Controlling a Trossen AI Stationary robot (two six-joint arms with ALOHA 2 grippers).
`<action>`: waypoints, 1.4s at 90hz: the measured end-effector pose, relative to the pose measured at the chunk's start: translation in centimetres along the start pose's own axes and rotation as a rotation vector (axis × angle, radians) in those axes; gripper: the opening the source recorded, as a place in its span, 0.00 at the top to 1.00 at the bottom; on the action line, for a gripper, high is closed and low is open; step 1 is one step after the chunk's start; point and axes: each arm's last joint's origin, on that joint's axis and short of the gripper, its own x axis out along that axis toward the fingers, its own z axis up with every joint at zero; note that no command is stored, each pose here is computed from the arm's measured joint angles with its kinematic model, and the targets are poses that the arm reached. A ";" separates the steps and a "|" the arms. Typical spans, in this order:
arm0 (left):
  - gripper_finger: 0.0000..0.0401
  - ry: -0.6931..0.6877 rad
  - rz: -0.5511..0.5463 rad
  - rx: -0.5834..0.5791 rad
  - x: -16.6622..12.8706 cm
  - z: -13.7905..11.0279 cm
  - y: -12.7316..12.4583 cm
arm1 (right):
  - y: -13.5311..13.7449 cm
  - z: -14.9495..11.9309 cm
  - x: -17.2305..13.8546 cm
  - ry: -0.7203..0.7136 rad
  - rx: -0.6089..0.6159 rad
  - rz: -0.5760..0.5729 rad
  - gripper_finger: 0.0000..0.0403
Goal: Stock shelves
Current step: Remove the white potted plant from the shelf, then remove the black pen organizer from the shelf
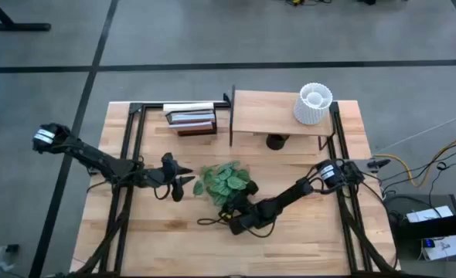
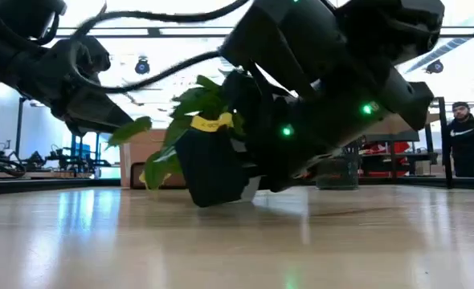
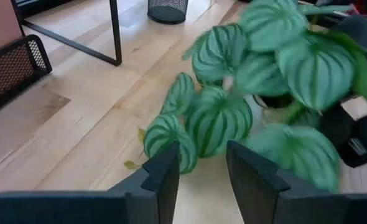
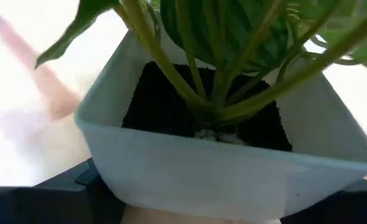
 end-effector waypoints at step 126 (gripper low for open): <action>0.68 -0.012 -0.007 -0.008 0.0 0.1 -0.1 | -8.6 10.9 -15.0 0.304 -0.158 -0.026 0.10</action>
